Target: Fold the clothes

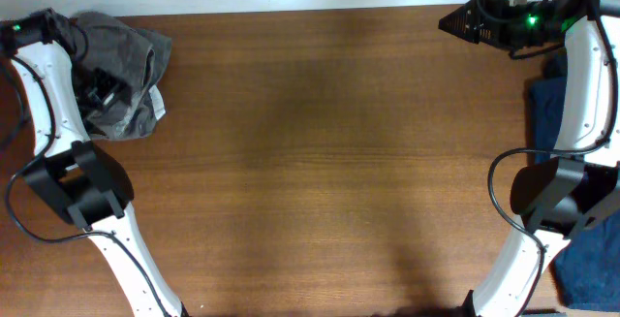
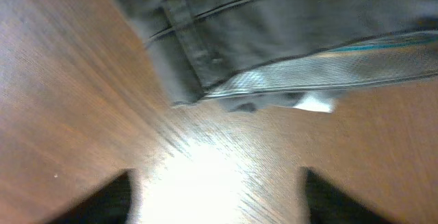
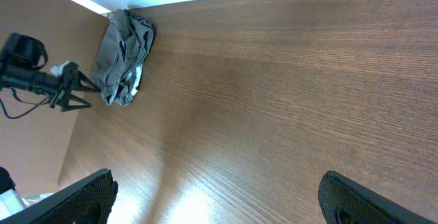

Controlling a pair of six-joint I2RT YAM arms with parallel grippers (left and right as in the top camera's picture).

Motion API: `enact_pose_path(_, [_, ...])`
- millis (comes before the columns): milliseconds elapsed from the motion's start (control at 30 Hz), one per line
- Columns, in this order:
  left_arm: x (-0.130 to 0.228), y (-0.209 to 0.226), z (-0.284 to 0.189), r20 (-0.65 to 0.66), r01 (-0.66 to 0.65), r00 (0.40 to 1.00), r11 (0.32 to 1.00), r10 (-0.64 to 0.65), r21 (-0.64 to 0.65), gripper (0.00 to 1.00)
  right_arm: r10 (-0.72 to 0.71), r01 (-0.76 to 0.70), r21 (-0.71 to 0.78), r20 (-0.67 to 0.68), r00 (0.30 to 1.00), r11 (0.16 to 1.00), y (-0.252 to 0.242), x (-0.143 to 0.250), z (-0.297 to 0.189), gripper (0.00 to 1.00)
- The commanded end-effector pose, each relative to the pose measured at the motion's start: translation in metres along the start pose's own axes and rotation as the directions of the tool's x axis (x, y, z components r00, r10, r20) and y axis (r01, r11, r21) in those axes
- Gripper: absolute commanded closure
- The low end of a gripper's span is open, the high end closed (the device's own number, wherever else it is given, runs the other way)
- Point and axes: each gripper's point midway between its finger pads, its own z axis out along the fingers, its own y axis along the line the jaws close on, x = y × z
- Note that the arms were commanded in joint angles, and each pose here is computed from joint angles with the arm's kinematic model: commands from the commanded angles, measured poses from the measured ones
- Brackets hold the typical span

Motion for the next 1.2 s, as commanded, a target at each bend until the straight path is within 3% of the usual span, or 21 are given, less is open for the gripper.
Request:
enact_pose_path(0, [-0.001, 0.022, 0.012, -0.015, 0.134, 0.991, 0.989, -0.135, -0.070, 0.69, -0.013, 0.013, 0.004, -0.010, 1.000, 1.000, 0.002, 0.002, 0.003, 0.01])
enact_pose_path(167, [-0.003, 0.035, 0.021, -0.023, 0.150, 0.988, 0.983, -0.154, -0.107, 0.86, -0.012, 0.013, 0.043, -0.019, 1.000, 0.999, -0.005, 0.003, 0.002, 0.01])
enact_pose_path(200, [-0.004, 0.038, 0.023, -0.030, 0.157, 0.986, 0.982, -0.161, -0.108, 0.99, -0.012, 0.013, 0.048, -0.021, 1.000, 0.999, -0.006, 0.003, 0.003, 0.01])
enact_pose_path(567, [-0.005, 0.042, 0.053, -0.048, 0.176, 0.982, 0.977, -0.183, -0.123, 0.99, -0.012, 0.013, 0.048, -0.020, 1.000, 0.999, -0.006, 0.003, 0.003, 0.01])
enact_pose_path(833, [-0.014, 0.021, 0.085, -0.051, 0.228, 0.972, 0.973, -0.229, -0.014, 0.99, -0.012, 0.013, 0.047, -0.020, 1.000, 0.999, -0.006, 0.003, 0.003, 0.01])
enact_pose_path(1167, [-0.040, 0.004, 0.090, 0.030, 0.319, 0.946, 0.945, -0.322, 0.075, 0.99, -0.012, 0.012, 0.046, -0.020, 1.000, 0.999, -0.006, 0.003, 0.003, 0.01])
